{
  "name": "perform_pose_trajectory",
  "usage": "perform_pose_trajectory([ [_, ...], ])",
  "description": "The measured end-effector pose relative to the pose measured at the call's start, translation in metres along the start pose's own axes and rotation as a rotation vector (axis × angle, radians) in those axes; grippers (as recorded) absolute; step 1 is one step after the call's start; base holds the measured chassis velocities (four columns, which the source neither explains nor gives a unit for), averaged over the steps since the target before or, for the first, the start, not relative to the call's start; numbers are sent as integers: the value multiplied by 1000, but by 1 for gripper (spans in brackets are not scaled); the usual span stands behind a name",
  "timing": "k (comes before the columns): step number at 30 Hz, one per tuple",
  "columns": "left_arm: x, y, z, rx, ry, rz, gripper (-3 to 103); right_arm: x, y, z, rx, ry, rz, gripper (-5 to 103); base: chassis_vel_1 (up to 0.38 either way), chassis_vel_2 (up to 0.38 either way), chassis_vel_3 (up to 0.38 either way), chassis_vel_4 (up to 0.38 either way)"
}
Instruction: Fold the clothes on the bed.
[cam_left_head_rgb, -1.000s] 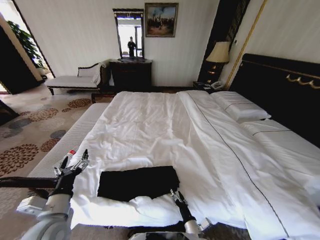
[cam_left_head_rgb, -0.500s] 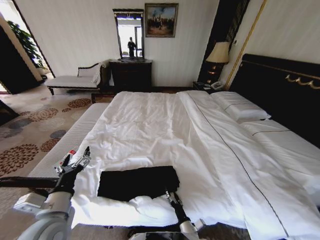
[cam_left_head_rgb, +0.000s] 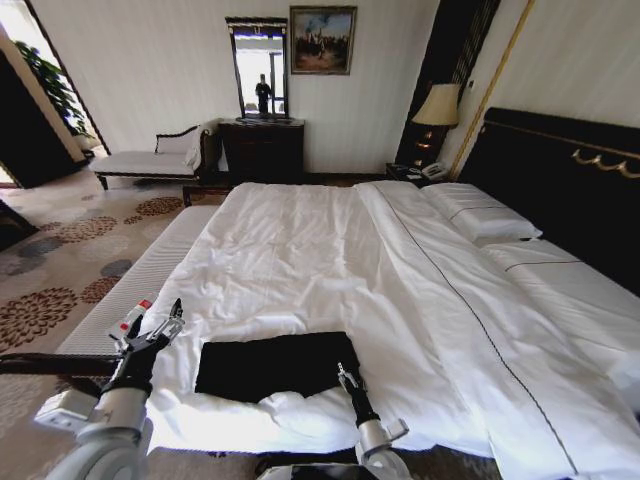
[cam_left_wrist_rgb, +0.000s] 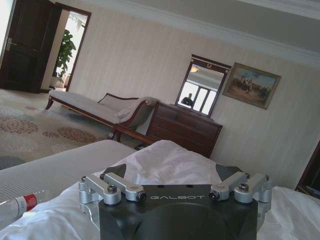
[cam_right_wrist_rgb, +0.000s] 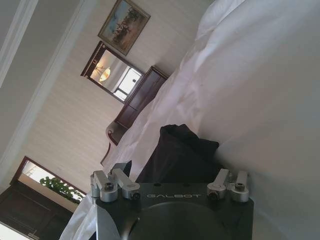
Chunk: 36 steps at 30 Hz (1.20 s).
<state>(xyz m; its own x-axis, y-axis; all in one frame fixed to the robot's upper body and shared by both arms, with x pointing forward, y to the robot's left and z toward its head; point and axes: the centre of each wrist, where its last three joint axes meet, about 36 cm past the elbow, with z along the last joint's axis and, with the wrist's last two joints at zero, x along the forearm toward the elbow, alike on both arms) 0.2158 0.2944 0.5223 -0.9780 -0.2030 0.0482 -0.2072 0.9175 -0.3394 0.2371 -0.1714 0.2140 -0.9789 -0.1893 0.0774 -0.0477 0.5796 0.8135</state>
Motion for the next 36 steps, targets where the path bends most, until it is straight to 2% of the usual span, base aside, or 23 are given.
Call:
perform_pose_trajectory([
  [1, 0, 0, 0, -2, -1, -2, 100, 1, 1, 1, -2, 1, -2, 78, 0, 0, 0, 0],
  [4, 1, 2, -1, -9, -9, -7, 100, 3, 2, 2, -5, 5, -4, 61, 0, 0, 0, 0],
  [5, 1, 2, -1, -9, -9, -7, 100, 3, 2, 2, -5, 5, -4, 61, 0, 0, 0, 0],
  [6, 1, 3, -2, -13, -11, -8, 100, 3, 2, 1, -4, 8, -7, 56, 0, 0, 0, 0],
  [7, 0, 3, -2, -18, -13, -7, 100, 3, 2, -1, -1, 14, -10, 56, 0, 0, 0, 0],
  [9, -1, 4, -4, -23, -21, -3, 100, 2, 2, -7, 11, 34, -20, 46, 0, 0, 0, 0],
  [10, -1, 4, -4, -23, -21, -3, 100, 2, 2, -7, 11, 34, -20, 46, 0, 0, 0, 0],
  [13, -3, 3, -5, -22, -28, 2, 100, 0, -2, -18, 53, 68, -41, 29, 0, 0, 0, 0],
  [14, -3, 2, -5, -20, -29, 4, 100, -2, -4, -22, 67, 76, -47, 29, 0, 0, 0, 0],
  [15, -4, 2, -5, -19, -31, 6, 100, -5, -5, -26, 79, 76, -53, 24, 0, 0, 0, 0],
  [16, -4, 2, -5, -19, -31, 6, 100, -5, -5, -26, 79, 76, -53, 24, 0, 0, 0, 0],
  [19, -6, 2, -7, -21, -42, 14, 100, -21, -4, -49, 105, 34, -69, 7, 0, 0, 0, 0],
  [22, -8, 2, -9, -24, -51, 20, 100, -30, -5, -70, 121, 1, -78, 5, 0, 0, 0, 0],
  [24, -10, 2, -11, -23, -59, 26, 100, -39, -12, -108, 170, -37, -92, 4, 0, 0, 0, 0],
  [25, -10, 2, -11, -23, -59, 26, 100, -39, -12, -108, 170, -37, -92, 4, 0, 0, 0, 0],
  [27, -11, 1, -12, -20, -66, 30, 100, -43, -26, -159, 252, -74, -99, 4, 0, 0, 0, 0],
  [30, -13, 0, -13, -15, -74, 35, 100, -37, -42, -214, 333, -101, -93, 4, 0, 0, 0, 0],
  [31, -13, 0, -13, -15, -74, 35, 100, -37, -42, -214, 333, -101, -93, 4, 0, 0, 0, 0],
  [35, -16, 0, -15, -7, -87, 42, 100, -16, -68, -252, 430, -107, -98, 4, 0, 0, 0, 0],
  [36, -16, 0, -15, -7, -87, 42, 100, -16, -68, -252, 430, -107, -98, 4, 0, 0, 0, 0],
])
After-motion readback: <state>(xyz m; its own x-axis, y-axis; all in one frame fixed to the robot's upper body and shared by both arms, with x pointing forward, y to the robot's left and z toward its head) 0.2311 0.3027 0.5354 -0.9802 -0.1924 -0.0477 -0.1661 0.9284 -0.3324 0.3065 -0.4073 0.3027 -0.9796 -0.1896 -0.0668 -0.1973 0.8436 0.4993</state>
